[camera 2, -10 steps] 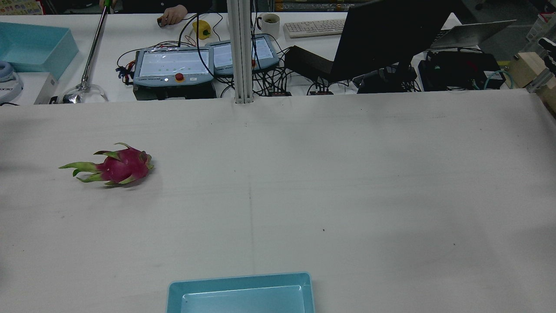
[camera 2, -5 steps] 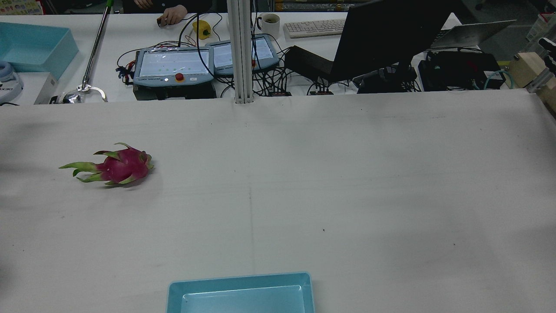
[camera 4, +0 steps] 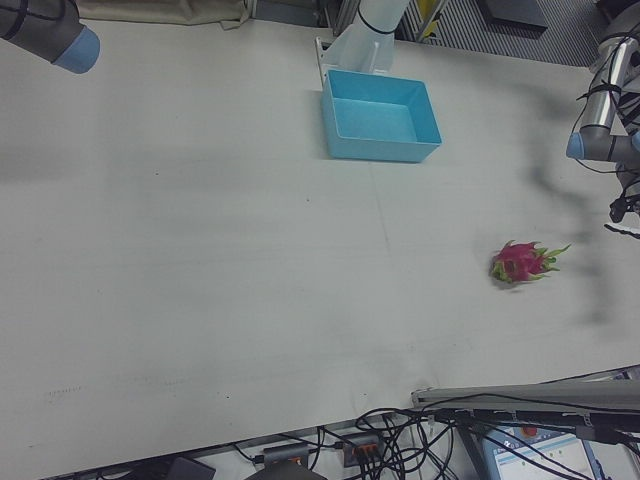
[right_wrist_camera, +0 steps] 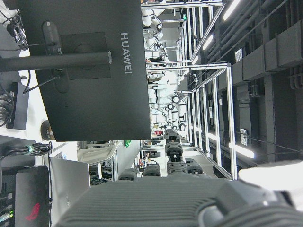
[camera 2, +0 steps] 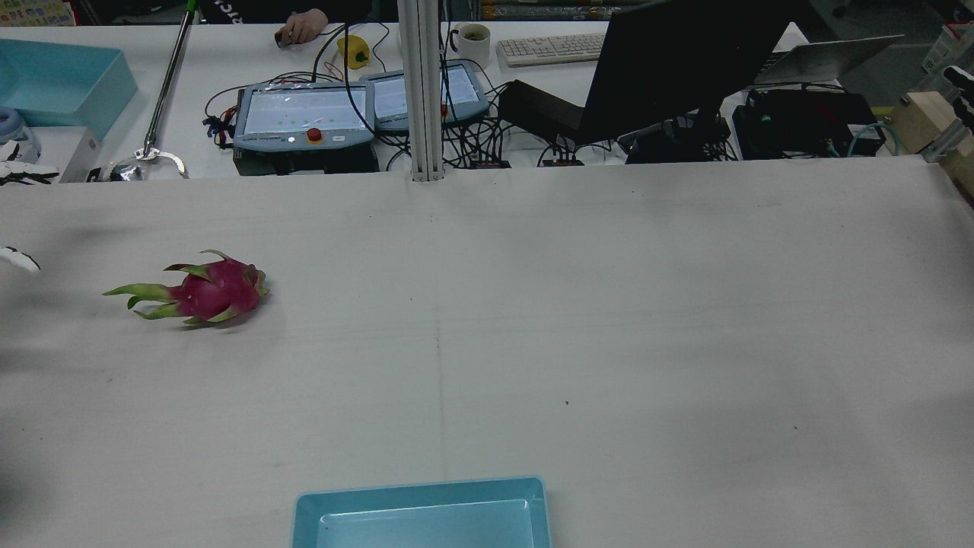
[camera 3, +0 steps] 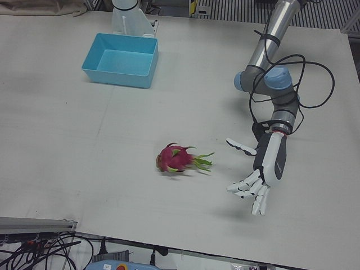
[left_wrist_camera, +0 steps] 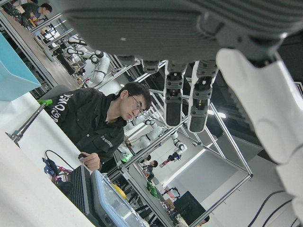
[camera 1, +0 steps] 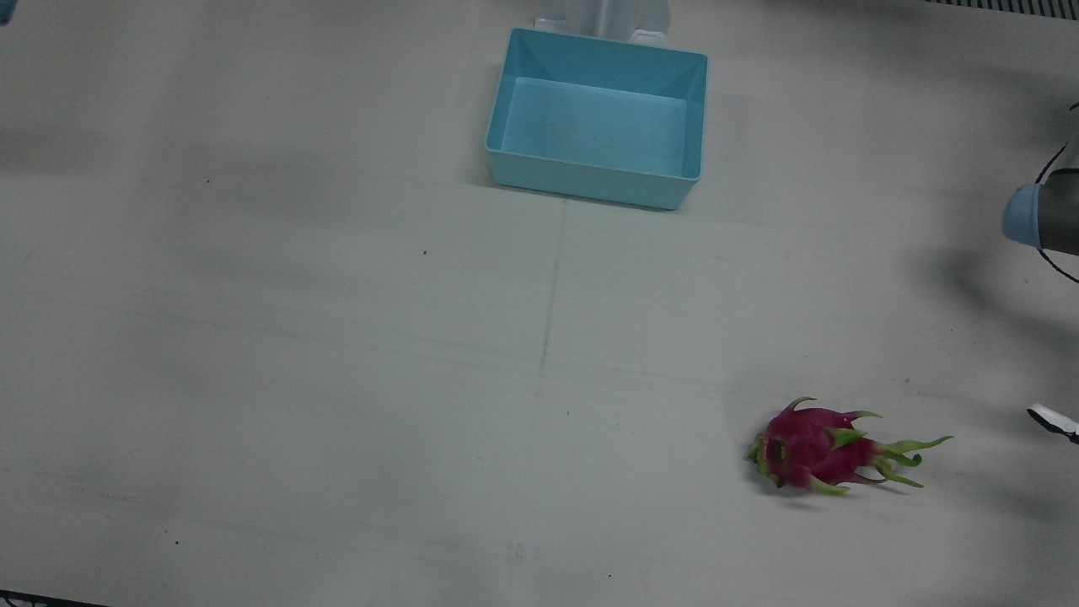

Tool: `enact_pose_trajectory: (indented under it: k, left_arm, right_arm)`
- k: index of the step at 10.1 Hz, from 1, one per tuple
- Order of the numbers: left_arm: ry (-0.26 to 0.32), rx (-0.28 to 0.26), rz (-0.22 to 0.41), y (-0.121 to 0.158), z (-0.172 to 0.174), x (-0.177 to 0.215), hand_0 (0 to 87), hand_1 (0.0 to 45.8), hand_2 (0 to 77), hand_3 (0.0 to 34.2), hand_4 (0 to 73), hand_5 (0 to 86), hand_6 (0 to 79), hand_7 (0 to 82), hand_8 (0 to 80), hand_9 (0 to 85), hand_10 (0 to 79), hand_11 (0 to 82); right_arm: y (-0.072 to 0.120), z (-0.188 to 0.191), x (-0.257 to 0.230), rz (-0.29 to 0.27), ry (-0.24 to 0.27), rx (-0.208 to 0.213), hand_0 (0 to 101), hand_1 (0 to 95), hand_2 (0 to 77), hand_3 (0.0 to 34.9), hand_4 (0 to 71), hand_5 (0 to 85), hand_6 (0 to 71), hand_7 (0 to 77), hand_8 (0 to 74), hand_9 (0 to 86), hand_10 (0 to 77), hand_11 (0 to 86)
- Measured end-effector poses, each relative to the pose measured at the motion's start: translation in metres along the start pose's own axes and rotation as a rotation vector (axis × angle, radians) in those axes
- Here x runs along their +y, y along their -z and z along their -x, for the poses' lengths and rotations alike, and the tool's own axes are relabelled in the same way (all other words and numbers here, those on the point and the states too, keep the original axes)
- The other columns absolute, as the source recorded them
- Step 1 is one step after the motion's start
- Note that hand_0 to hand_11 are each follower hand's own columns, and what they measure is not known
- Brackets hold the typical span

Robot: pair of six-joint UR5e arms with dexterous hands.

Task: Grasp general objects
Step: 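Move the open left hand toward the pink dragon fruit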

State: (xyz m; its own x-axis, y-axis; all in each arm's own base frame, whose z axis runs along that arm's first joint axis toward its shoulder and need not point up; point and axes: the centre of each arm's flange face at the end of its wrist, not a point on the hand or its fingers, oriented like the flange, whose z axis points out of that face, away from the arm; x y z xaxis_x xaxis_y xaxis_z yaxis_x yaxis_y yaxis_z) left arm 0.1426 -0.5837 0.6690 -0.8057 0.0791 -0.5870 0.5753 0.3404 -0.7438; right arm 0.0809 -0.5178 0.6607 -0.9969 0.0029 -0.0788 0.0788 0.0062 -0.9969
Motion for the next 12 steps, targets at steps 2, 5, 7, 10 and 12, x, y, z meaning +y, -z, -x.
enact_pose_trajectory:
  k: [2, 5, 7, 10, 12]
  left_arm:
    - [-0.08, -0.015, 0.032, 0.005, -0.035, 0.007, 58.0, 0.5, 25.6, 0.0, 20.2, 8.7, 9.8, 25.1, 1.6, 5.5, 0.5, 0.5]
    - [-0.301, -0.031, 0.031, 0.043, -0.099, 0.039, 57.0, 0.0, 32.7, 0.0, 15.8, 4.9, 7.6, 21.3, 1.6, 3.3, 0.5, 0.5]
    - [-0.433, -0.063, 0.025, 0.055, -0.106, 0.048, 55.8, 0.5, 35.5, 0.0, 9.3, 2.2, 2.7, 16.9, 1.6, 2.7, 0.5, 0.5]
    - [-0.55, -0.126, 0.06, 0.051, -0.086, 0.073, 54.3, 0.0, 32.7, 0.0, 7.6, 2.2, 2.7, 16.9, 1.6, 1.6, 1.1, 0.5]
    - [-0.546, -0.204, 0.136, 0.033, -0.041, 0.121, 53.5, 0.0, 29.5, 0.0, 7.6, 2.2, 3.3, 16.9, 1.1, 1.6, 1.1, 0.5]
  right_arm:
    - [0.0, 0.0, 0.0, 0.0, 0.0, 0.0, 0, 6.0, 1.6, 0.0, 0.0, 0.0, 0.0, 0.0, 0.0, 1.1, 0.0, 0.5]
    - [0.0, 0.0, 0.0, 0.0, 0.0, 0.0, 0, 6.0, 1.6, 0.0, 0.0, 0.0, 0.0, 0.0, 0.0, 1.1, 0.0, 0.5]
    - [0.0, 0.0, 0.0, 0.0, 0.0, 0.0, 0, 6.0, 1.6, 0.0, 0.0, 0.0, 0.0, 0.0, 0.0, 1.1, 0.0, 1.1]
    - [0.0, 0.0, 0.0, 0.001, 0.0, 0.0, 0, 6.0, 1.6, 0.0, 0.0, 0.0, 0.0, 0.0, 0.0, 1.1, 0.0, 1.1]
    - [0.0, 0.0, 0.0, 0.001, 0.0, 0.0, 0, 6.0, 1.6, 0.0, 0.0, 0.0, 0.0, 0.0, 0.0, 1.1, 0.0, 0.5]
